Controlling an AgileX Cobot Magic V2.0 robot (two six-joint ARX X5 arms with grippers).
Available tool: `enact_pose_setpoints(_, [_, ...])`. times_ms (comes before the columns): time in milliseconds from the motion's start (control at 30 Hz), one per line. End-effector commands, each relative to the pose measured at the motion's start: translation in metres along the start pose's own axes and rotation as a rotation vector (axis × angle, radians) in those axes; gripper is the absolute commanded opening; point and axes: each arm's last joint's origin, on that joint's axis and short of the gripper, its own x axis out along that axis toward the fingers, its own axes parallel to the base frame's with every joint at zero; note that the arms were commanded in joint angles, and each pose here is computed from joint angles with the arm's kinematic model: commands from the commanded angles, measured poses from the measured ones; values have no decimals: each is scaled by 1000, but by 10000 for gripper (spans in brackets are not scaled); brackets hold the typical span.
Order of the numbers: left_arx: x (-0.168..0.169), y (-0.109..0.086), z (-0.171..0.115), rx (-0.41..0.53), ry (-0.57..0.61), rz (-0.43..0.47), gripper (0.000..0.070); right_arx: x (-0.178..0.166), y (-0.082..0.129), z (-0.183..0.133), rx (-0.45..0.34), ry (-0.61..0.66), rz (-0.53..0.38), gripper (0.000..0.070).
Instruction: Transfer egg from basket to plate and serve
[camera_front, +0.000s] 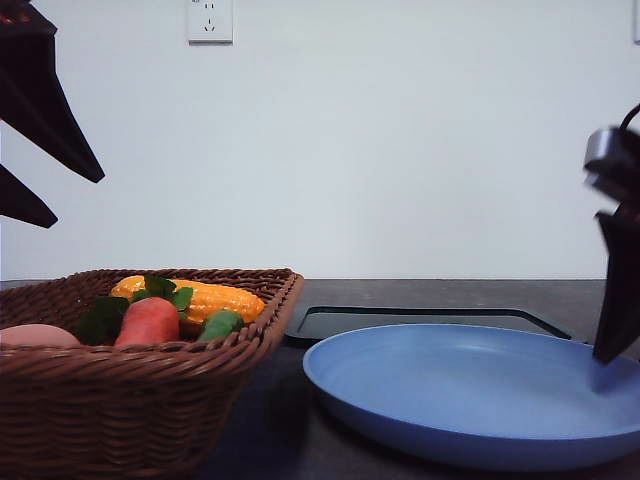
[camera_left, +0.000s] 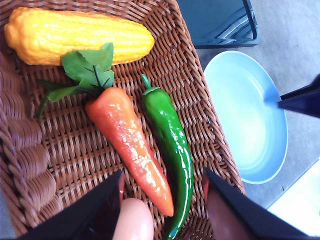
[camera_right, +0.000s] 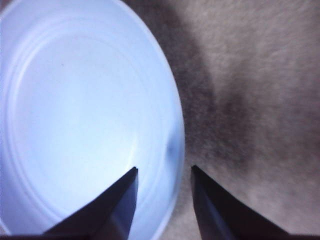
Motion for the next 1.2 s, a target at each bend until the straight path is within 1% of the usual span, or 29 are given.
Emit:
enact_pose_setpoints(0, [0, -2, 4, 7, -6, -9, 324, 9, -1, 1, 20, 25, 5, 212])
enact_pose_setpoints(33, [0, -2, 4, 7, -6, -9, 324, 12, -1, 1, 23, 31, 5, 203])
enact_pose_setpoints(67, [0, -2, 4, 7, -5, -9, 324, 14, -2, 2, 25, 36, 5, 179])
enact_pose_setpoints(233, [0, -2, 4, 7, -5, -9, 324, 18, -1, 2, 24, 46, 6, 0])
enact_pose_setpoints(433, [0, -2, 4, 32, -4, -8, 326, 12, 2, 2, 29, 17, 11, 0])
enact_pose_setpoints(500, [0, -2, 4, 49, -2, -8, 347, 7, 4, 2, 24, -1, 15, 0])
enact_pose_setpoints(533, [0, -2, 4, 56, 0, -8, 369, 4, 6, 2, 23, -11, 17, 0])
enact_pose_setpoints(600, [-2, -5, 4, 82, 14, -8, 393, -2, 9, 1, 19, -34, 20, 0])
enact_pose_setpoints(700, [-8, -11, 8, 145, 31, 1, 395, -13, 13, -1, 10, -84, 10, 0])
enact_pose_setpoints(833, [-21, -25, 15, 237, 76, 92, 395, -30, 17, -4, -1, -164, -24, 0])
enact_pose_setpoints(967, [-30, -44, 17, 295, 137, 166, 395, -45, 17, -6, -1, -233, -45, 0])
enact_pose_setpoints(1167, [-19, -65, 7, 379, 229, 226, 395, -61, 15, -9, 11, -313, -62, 0])
